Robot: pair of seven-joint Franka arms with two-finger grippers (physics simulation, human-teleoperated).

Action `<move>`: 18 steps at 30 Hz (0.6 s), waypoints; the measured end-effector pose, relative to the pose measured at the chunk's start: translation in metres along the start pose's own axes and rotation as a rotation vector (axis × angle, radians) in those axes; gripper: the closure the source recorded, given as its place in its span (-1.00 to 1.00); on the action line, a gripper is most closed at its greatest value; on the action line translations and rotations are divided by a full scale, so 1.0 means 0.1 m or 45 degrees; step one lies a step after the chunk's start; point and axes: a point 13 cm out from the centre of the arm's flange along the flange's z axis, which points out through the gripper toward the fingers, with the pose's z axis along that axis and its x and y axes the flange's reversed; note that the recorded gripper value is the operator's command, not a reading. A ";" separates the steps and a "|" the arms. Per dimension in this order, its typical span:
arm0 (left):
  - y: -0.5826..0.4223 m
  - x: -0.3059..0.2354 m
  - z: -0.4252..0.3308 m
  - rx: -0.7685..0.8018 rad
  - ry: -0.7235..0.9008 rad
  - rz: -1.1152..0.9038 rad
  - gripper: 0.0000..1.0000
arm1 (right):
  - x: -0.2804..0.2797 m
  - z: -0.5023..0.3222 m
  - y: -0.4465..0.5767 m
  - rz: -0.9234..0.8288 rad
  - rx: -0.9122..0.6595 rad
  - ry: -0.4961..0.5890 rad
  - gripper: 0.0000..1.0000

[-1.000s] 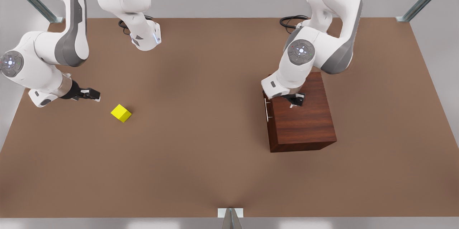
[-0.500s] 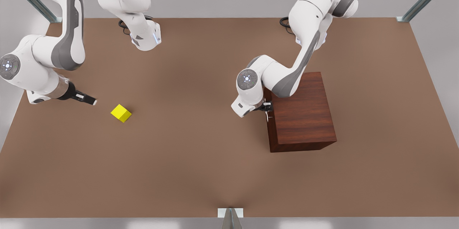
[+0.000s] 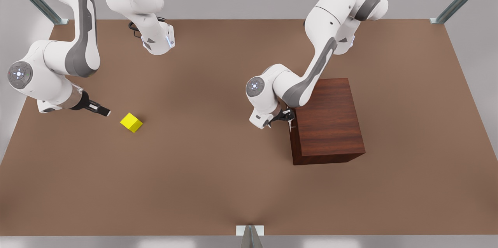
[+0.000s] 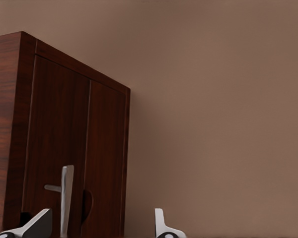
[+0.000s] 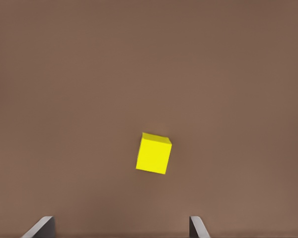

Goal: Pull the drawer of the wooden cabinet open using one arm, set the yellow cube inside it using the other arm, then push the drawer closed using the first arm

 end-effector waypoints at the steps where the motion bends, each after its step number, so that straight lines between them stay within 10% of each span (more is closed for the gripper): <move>1: 0.00 0.01 0.01 -0.008 -0.004 -0.006 -1.00 | 0.00 0.00 -0.01 0.008 0.000 0.000 -1.00; 18: 0.09 0.04 0.11 -0.092 -0.038 -0.096 -1.00 | -0.05 -0.03 -0.05 0.085 0.002 0.000 -1.00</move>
